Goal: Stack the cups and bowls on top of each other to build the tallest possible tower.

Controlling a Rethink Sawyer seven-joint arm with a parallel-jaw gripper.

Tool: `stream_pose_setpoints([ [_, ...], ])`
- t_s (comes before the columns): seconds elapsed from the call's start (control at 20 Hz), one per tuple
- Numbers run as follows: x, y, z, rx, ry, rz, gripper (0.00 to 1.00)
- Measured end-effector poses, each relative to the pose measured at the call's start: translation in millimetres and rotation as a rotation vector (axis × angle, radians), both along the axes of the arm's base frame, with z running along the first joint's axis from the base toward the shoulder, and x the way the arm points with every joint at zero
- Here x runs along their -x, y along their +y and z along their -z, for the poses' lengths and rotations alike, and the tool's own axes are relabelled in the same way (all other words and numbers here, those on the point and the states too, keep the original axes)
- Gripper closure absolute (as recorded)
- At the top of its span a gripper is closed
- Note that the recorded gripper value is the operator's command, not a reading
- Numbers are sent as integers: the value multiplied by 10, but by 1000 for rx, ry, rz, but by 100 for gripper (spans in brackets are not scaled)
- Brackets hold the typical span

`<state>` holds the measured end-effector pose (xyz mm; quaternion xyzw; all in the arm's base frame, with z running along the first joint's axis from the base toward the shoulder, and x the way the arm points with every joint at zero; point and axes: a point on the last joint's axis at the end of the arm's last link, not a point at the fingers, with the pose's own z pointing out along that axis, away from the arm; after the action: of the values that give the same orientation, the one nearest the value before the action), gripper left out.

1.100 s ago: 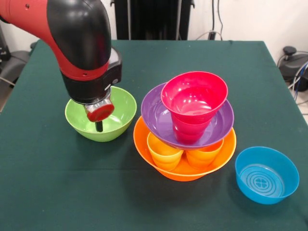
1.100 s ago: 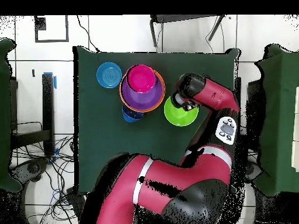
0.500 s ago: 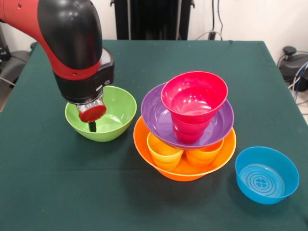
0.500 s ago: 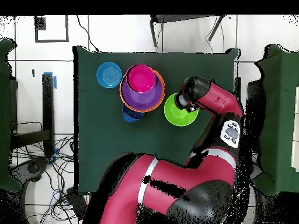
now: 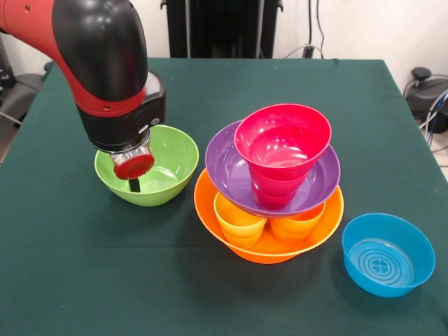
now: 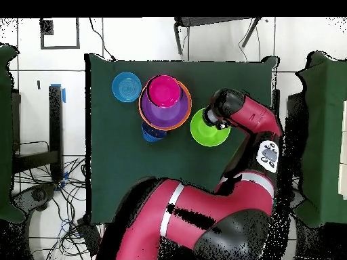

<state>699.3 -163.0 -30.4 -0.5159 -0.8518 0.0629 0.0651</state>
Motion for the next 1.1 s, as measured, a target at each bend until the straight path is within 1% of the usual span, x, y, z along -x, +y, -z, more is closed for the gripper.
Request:
stream_pose_setpoints([
  [0.3,-11,16,-51,1,-4,-1,0],
  [0.75,-146,18,-341,20,-40,-10,0],
  [0.95,-188,2,-499,34,-46,-14,0],
  [1.1,-224,-12,-557,39,-55,-15,0],
])
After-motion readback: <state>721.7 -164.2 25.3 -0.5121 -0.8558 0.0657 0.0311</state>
